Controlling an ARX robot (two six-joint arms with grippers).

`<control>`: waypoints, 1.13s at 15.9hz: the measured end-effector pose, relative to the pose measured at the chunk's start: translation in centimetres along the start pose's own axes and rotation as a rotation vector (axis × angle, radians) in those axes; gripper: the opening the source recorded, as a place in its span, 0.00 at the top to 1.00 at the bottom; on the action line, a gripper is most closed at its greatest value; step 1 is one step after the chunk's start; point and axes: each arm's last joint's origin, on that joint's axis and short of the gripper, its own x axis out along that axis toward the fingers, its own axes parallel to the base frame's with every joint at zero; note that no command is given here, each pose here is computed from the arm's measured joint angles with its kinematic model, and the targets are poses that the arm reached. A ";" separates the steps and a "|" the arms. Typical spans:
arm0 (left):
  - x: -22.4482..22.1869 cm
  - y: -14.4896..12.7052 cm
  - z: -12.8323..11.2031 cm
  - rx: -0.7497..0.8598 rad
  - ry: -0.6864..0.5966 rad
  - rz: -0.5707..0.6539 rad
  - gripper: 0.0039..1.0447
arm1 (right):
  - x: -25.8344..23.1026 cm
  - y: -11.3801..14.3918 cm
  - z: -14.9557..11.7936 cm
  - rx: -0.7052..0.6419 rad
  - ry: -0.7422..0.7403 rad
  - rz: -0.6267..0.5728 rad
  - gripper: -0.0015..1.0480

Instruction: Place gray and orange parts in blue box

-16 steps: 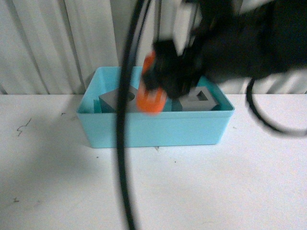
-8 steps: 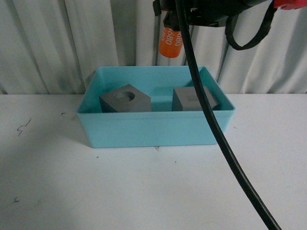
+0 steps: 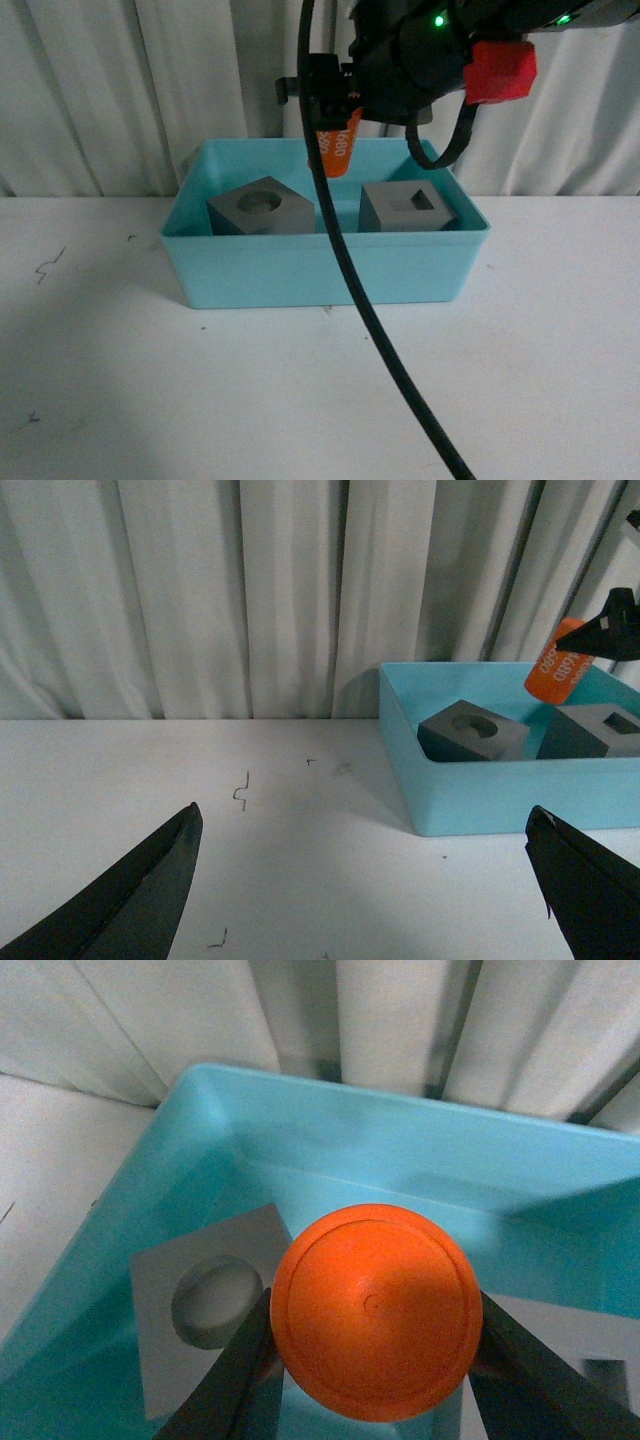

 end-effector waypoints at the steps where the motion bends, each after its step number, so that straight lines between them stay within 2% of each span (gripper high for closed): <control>1: 0.0 0.0 0.0 0.000 0.000 0.000 0.06 | 0.3 0.2 -0.4 0.008 0.011 -0.008 0.57; 9: 0.0 0.0 0.0 0.000 0.000 0.000 0.06 | 1.8 0.6 -4.0 0.052 0.081 -0.084 0.57; 15: 0.0 0.0 0.0 0.000 0.000 0.000 0.06 | 1.8 0.6 -4.6 0.064 0.088 -0.100 0.57; 16: 0.0 0.0 0.0 0.000 0.000 0.000 0.06 | 1.8 0.6 -4.6 0.064 0.086 -0.100 0.55; 18: 0.0 0.0 0.0 0.000 0.000 0.000 0.06 | 1.8 0.6 -4.6 0.066 0.084 -0.100 0.35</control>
